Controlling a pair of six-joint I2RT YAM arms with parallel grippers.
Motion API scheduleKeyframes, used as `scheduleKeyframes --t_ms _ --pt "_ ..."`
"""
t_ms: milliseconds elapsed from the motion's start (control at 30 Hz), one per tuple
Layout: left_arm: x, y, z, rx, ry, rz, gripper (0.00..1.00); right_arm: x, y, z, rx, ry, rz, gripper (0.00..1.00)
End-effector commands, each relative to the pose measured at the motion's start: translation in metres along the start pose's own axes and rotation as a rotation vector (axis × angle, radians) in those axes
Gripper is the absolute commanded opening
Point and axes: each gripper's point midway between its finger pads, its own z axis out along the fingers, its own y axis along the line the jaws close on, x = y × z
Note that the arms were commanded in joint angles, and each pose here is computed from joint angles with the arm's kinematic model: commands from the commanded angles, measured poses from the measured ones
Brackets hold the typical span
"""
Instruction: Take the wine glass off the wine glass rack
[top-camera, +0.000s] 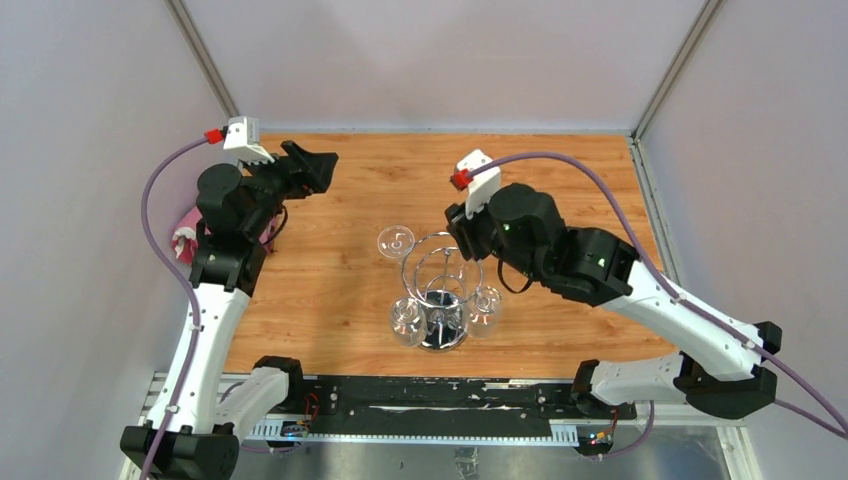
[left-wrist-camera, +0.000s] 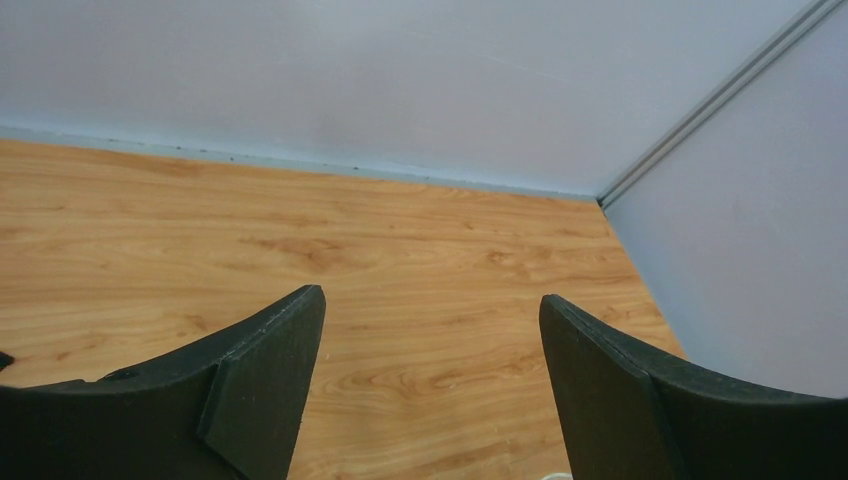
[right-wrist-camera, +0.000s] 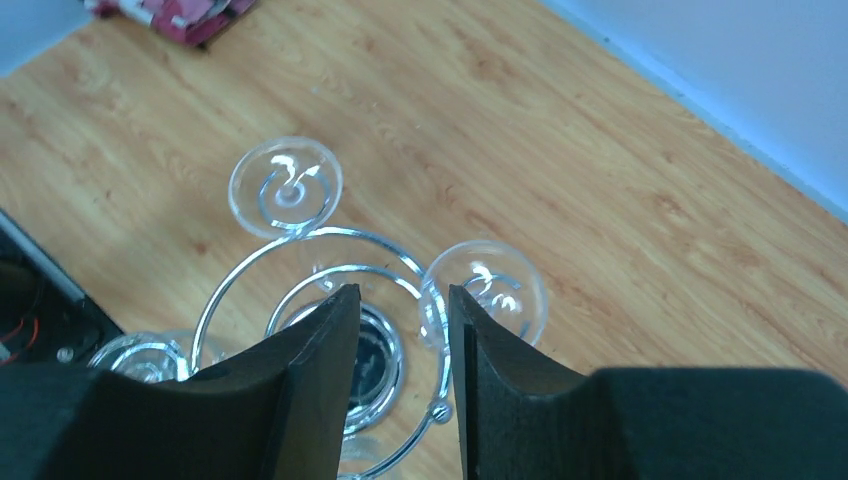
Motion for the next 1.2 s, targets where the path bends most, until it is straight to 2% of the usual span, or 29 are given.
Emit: scheduleKeyframes --t_ms 0,333,467,600,733,967,1167 --pt "-0.003 0.001 -0.009 -0.011 -0.014 0.01 0.84 0.038 0.013 -0.009 0.024 0.102 -0.069 0.42" --pt "0.0 0.001 -0.012 -0.014 -0.009 0.002 0.85 0.063 0.036 0.003 -0.024 0.145 -0.044 0.41" --pt "0.003 0.001 -0.011 -0.006 -0.004 0.005 0.85 0.05 0.026 -0.003 0.026 0.097 -0.017 0.4" --pt "0.003 0.0 -0.01 0.002 -0.008 -0.001 0.85 0.027 0.034 -0.013 -0.016 0.022 0.017 0.4" --pt "0.006 0.0 -0.01 0.003 -0.001 -0.005 0.85 0.021 0.035 -0.016 0.012 0.034 -0.023 0.4" --pt "0.008 0.002 -0.012 -0.002 0.0 -0.008 0.85 0.04 0.061 -0.007 -0.056 0.08 -0.035 0.4" --pt "0.007 0.0 -0.014 0.003 -0.002 -0.012 0.85 0.061 0.061 0.01 -0.006 0.111 -0.065 0.4"
